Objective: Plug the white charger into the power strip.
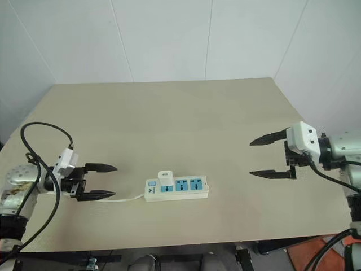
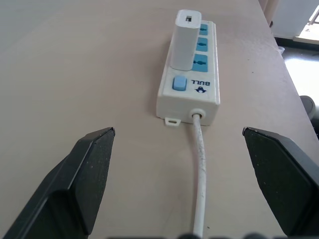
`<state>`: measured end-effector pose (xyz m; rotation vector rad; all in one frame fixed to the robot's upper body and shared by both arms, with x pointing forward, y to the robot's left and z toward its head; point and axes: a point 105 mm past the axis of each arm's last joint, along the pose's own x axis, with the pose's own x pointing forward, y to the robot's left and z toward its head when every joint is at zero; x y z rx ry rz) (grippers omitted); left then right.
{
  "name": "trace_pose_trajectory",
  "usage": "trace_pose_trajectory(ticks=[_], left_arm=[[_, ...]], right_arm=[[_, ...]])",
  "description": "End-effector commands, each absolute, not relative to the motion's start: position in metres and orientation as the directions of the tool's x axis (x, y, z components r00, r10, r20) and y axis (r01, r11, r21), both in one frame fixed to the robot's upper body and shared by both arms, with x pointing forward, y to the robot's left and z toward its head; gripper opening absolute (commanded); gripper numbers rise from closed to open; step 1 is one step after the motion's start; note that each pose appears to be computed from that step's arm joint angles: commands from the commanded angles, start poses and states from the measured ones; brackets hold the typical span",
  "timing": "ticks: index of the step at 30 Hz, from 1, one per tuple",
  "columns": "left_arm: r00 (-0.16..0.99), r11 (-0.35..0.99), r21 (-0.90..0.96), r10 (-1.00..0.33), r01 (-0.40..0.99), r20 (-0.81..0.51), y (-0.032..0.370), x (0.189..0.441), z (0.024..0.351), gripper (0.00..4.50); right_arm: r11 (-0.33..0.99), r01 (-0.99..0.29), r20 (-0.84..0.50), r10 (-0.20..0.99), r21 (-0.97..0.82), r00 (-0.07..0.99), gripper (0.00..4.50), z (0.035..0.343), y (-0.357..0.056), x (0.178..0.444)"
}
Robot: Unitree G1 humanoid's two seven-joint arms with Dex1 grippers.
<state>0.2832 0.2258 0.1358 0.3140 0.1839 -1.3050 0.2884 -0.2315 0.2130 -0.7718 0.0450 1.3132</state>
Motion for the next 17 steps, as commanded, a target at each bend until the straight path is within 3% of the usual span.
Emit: trace_pose_trajectory(ticks=[1,17], left_arm=[[0.262,0.227,0.152,-0.922,0.962,-0.285,0.222,0.283,0.146,4.48],[0.295,0.261,0.149,-0.906,0.954,-0.302,0.229,0.286,0.149,4.48]], right_arm=[[-0.012,-0.888,-0.464,0.856,-0.461,0.229,4.5,0.216,-0.226,0.279],[0.028,-0.897,-0.483,0.835,-0.442,0.263,4.5,0.2,-0.225,0.282]])
